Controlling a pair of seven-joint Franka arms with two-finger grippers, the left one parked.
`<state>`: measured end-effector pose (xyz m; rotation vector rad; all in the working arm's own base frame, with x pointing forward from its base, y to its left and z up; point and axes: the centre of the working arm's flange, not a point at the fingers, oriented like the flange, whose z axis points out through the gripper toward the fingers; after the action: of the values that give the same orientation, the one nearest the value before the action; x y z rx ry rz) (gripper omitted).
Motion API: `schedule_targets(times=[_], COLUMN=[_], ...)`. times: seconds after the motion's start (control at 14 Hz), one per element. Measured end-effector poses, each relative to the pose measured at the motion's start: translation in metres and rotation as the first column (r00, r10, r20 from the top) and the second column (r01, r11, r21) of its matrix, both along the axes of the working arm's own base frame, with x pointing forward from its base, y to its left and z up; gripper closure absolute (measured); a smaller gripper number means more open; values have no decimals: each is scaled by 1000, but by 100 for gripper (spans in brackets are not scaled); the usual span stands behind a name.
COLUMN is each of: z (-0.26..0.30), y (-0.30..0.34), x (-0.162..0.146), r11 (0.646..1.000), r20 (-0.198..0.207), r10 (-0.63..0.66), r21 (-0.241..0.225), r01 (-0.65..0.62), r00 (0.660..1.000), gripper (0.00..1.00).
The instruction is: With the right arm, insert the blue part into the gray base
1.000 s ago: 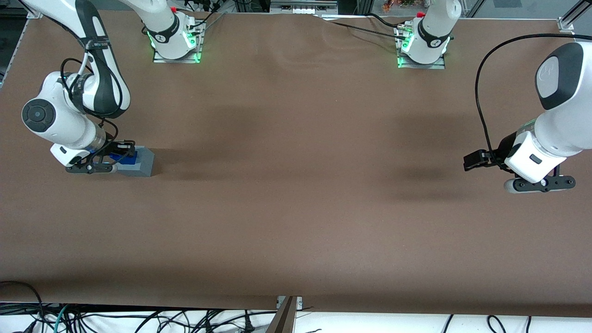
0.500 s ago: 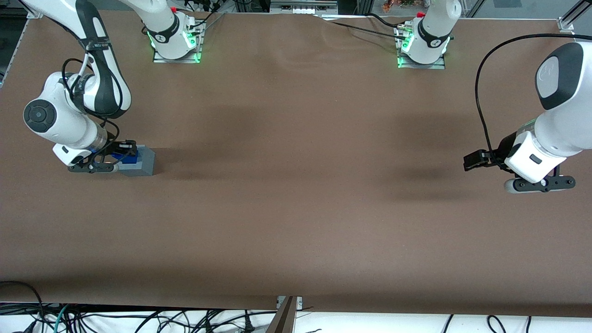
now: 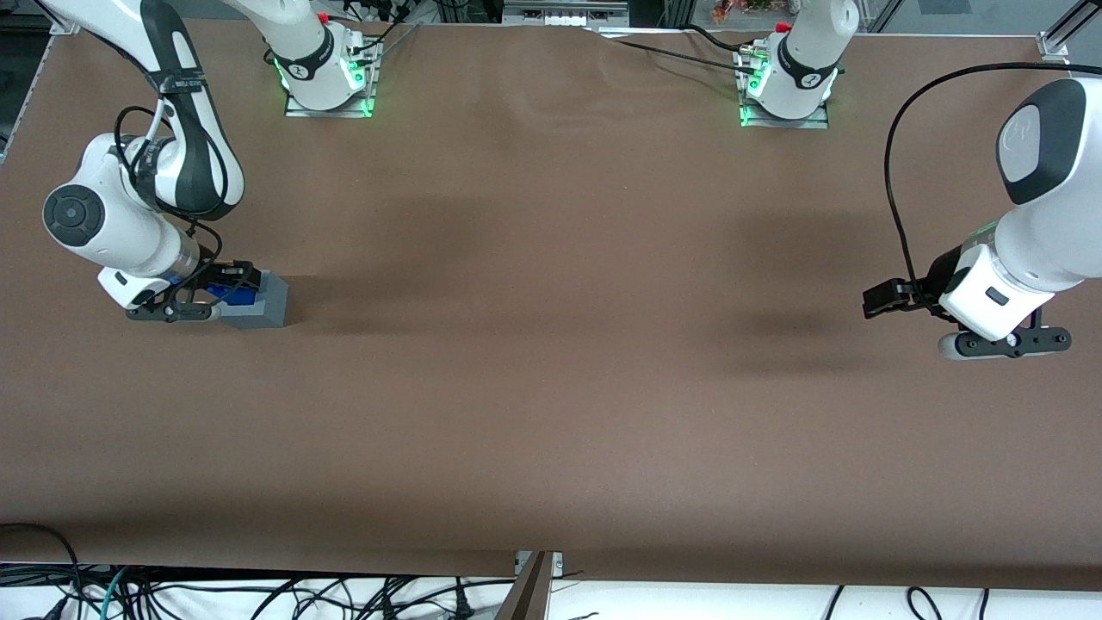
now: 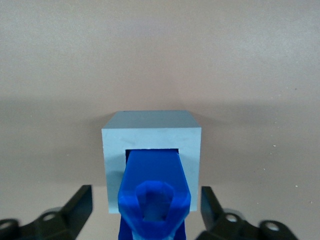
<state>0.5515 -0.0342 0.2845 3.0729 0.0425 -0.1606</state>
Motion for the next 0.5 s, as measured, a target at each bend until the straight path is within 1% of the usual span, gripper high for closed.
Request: schedule_targets(times=[0.07, 0.21, 0.36, 0.5], z=[2, 9, 29, 67], y=[0, 1, 2, 5], x=[0, 0, 4, 12], r11=[1000, 1000, 1000, 999], r20=[1, -12, -36, -69], r10=[0, -1, -6, -21], r21=[1, 8, 19, 31], r01=[0, 1, 7, 24], r00=[1000, 1000, 999, 997], gripper=[2, 2, 2, 1])
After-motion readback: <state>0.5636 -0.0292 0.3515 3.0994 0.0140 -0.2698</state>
